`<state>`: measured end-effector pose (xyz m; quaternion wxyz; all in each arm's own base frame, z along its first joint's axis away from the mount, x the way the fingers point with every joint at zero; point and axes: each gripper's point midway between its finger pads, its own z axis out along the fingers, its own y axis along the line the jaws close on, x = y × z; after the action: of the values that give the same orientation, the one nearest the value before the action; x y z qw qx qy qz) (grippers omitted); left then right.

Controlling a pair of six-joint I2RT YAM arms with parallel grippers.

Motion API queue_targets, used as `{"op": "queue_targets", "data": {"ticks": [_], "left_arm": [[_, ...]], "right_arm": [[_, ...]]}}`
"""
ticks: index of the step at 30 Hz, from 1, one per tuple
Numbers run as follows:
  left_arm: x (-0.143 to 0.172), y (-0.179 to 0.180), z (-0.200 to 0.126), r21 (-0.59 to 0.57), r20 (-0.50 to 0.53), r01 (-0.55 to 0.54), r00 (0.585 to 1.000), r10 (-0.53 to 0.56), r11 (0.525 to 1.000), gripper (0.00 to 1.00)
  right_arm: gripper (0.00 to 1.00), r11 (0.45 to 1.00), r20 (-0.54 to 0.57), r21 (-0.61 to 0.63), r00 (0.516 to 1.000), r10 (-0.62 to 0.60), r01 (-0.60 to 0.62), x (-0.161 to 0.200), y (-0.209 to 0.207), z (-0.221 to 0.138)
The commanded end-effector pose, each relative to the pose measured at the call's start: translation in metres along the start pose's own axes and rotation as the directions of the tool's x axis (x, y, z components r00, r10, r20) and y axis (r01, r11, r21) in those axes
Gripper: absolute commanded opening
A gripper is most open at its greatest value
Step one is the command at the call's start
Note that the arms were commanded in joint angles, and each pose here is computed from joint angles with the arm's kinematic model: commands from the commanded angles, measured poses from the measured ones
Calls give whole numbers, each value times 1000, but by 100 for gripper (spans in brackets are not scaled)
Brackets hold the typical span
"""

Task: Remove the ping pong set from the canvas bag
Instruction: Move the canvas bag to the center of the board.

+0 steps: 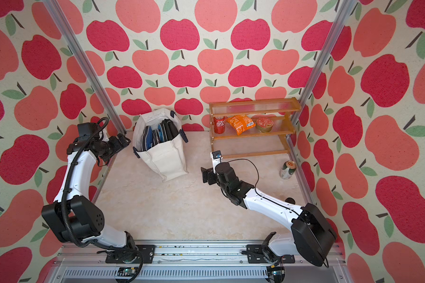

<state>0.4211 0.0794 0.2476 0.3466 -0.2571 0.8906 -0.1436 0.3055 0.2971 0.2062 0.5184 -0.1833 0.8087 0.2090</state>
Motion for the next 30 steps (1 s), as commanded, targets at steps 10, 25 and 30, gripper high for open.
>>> {"op": "queue_targets", "data": {"ticks": [10, 25, 30], "left_arm": [[-1, -22, 33, 43, -57, -79, 995, 81, 996, 96], [31, -32, 73, 38, -178, -132, 975, 136, 991, 0], [44, -46, 66, 102, -190, -144, 968, 162, 984, 0]], "right_arm": [[91, 999, -22, -35, 999, 30, -31, -3, 14, 15], [90, 1000, -21, -8, 1000, -1, 0, -39, 24, 33], [89, 999, -16, -5, 999, 34, -34, -69, 36, 49]]}}
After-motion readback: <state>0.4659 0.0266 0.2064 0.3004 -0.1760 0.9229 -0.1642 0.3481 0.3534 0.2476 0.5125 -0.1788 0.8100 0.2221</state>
